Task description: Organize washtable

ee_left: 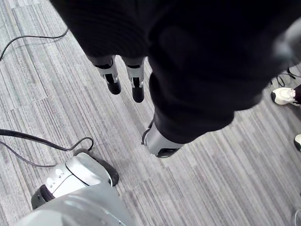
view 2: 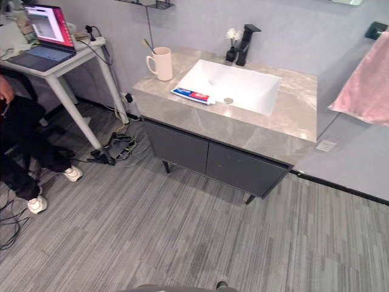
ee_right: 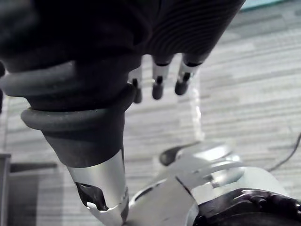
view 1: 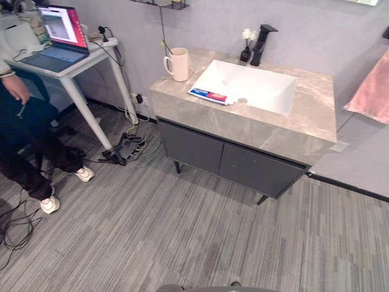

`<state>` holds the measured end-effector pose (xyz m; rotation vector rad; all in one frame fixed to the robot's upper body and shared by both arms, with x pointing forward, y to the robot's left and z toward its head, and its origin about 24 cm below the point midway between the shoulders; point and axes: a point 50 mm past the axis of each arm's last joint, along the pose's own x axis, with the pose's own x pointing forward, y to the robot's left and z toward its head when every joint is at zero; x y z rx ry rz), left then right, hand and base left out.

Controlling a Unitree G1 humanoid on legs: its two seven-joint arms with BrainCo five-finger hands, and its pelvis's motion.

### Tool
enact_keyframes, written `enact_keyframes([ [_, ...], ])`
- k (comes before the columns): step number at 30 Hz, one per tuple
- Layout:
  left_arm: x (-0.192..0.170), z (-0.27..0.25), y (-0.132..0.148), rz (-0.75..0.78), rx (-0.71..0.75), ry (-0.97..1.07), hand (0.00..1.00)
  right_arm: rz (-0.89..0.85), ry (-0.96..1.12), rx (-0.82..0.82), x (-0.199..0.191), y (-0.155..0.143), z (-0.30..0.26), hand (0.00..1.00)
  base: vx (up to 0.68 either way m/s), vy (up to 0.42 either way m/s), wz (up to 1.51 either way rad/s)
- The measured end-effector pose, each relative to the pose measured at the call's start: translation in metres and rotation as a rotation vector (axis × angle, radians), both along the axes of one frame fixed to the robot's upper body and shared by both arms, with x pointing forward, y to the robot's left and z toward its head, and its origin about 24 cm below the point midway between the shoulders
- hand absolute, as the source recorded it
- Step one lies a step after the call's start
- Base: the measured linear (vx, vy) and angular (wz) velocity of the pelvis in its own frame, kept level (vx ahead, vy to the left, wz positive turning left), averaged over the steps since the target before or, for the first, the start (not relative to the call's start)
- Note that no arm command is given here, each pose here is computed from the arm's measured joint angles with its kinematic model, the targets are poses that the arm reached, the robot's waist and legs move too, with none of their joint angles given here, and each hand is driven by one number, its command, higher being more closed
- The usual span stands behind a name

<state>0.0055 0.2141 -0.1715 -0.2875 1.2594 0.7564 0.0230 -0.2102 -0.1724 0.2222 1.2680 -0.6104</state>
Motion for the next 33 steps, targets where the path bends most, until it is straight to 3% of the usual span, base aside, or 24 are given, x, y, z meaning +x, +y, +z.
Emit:
enact_keyframes([
  [8,0.007,0.002,0.005,-0.066,0.022,-0.021,0.0,0.15,0.024,-0.048,0.011,0.001,0.0,0.0,-0.05,0.006,0.17],
  [18,0.003,0.002,0.008,-0.052,0.035,0.005,0.0,0.172,0.011,-0.043,0.018,0.004,0.001,0.0,-0.08,-0.008,-0.09],
  [26,0.0,0.0,0.003,0.108,0.009,0.001,0.0,-0.047,-0.087,-0.035,0.017,-0.003,0.006,0.0,0.03,0.105,0.22],
  [33,0.0,0.001,0.01,0.201,0.024,-0.015,0.0,-0.29,-0.101,0.013,0.009,0.011,0.003,0.0,0.29,-0.008,-0.07],
])
